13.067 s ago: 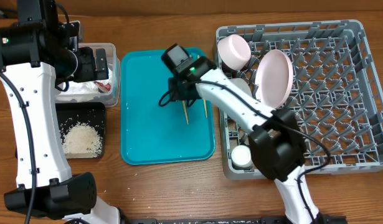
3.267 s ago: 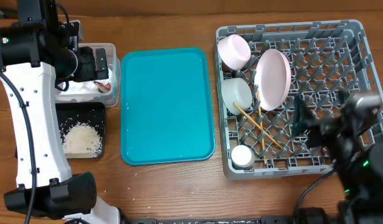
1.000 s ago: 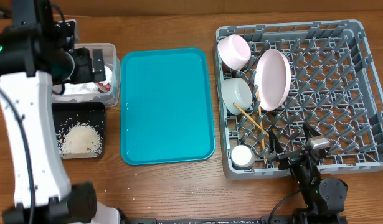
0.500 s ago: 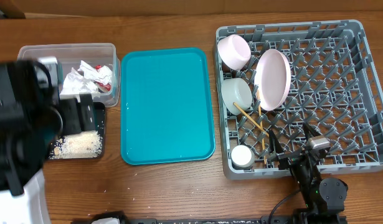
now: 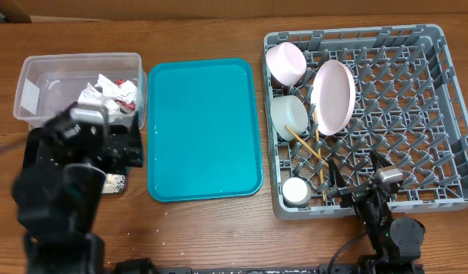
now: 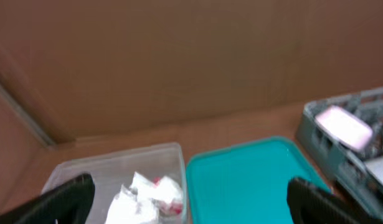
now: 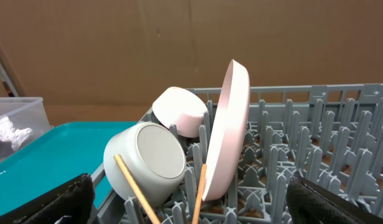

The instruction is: Sort waste into correct bins and load items into the dishwasher

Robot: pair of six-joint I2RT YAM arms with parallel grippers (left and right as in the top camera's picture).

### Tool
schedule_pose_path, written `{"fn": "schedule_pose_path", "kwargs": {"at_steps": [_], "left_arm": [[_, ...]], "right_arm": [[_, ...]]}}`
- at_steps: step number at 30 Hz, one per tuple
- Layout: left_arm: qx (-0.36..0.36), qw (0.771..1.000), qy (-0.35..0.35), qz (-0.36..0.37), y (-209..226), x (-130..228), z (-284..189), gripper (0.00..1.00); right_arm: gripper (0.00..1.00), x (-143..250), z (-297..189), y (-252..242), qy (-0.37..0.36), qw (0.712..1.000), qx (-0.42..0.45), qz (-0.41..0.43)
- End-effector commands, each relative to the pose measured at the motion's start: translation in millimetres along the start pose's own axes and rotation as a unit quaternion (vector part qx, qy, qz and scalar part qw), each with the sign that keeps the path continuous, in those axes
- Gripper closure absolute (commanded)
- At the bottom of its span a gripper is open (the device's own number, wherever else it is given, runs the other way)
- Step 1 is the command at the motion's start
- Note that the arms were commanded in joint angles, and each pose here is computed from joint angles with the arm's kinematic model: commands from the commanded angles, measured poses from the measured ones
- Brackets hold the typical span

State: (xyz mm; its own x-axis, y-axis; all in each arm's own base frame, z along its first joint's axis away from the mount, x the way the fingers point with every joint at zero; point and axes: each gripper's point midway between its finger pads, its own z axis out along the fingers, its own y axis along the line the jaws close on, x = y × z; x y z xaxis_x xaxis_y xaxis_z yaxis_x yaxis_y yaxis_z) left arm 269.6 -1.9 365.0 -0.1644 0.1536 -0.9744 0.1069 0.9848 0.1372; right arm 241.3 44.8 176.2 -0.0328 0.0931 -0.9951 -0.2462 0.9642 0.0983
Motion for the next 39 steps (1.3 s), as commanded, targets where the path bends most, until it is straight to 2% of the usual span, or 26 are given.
{"fn": "schedule_pose_path", "kwargs": {"at_steps": [1,9,15,33,39], "left_arm": [[0.04,0.998,-0.034,0.02,-21.3,26.7,-1.0,0.0],[0.026,0.993,-0.112,0.039,-30.8,71.5,-8.2,0.0],[0.021,0.989,-0.141,0.045,-37.4,96.7,-11.5,0.0],[-0.014,0.991,-0.132,-0.003,-34.7,163.4,5.1,0.0],[-0.008,0.995,-0.092,-0.02,-37.3,186.5,11.3,0.0]], "right_arm": [[0.0,1.0,0.0,0.5,-0.004,1.0,-0.001,0.001],[0.0,1.1,0.0,0.5,-0.004,1.0,-0.001,0.001],[0.0,1.0,0.0,0.5,-0.004,1.0,-0.001,0.001],[0.0,1.0,0.0,0.5,-0.004,1.0,-0.001,0.0],[0.0,1.1,0.0,0.5,-0.004,1.0,-0.001,0.001]]}}
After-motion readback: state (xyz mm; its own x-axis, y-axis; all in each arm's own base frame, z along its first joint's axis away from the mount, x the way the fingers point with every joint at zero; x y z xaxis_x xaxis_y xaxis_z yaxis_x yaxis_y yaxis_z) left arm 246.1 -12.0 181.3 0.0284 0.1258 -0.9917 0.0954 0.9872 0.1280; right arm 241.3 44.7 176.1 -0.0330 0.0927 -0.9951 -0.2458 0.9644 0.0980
